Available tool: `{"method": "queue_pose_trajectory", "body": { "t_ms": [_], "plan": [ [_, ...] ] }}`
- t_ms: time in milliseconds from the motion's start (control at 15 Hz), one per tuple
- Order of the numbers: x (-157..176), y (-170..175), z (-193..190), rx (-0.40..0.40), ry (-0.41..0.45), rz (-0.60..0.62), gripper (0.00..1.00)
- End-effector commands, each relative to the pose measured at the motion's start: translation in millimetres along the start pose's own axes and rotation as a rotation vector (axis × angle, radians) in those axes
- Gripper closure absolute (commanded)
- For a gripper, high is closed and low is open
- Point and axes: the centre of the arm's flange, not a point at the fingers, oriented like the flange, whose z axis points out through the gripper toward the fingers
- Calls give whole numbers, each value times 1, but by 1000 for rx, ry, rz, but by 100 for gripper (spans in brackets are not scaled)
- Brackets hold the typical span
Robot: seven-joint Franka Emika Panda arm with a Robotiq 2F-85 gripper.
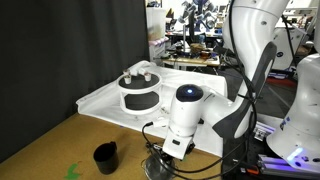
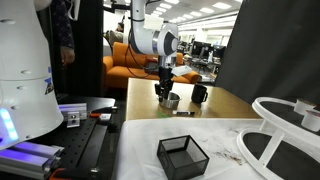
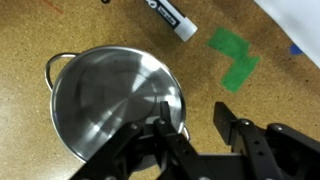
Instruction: Pick up the marker from the black cup and put it on the table, then move the silver bowl backward
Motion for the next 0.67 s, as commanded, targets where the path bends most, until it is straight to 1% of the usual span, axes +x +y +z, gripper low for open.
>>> {"method": "queue_pose_trajectory", "body": {
  "t_ms": [0,200,267,333,467,533,600],
  "plan": [
    [0,0,0,0,0,0,50],
    [0,0,0,0,0,0,50],
    [0,0,0,0,0,0,25],
    [-1,0,1,-10,6,-6,24],
    [0,0,0,-13,-1,-11,12],
    [1,0,-2,-15,-3,-16,5],
    [1,1,-4,-17,-3,-19,1]
  ]
}}
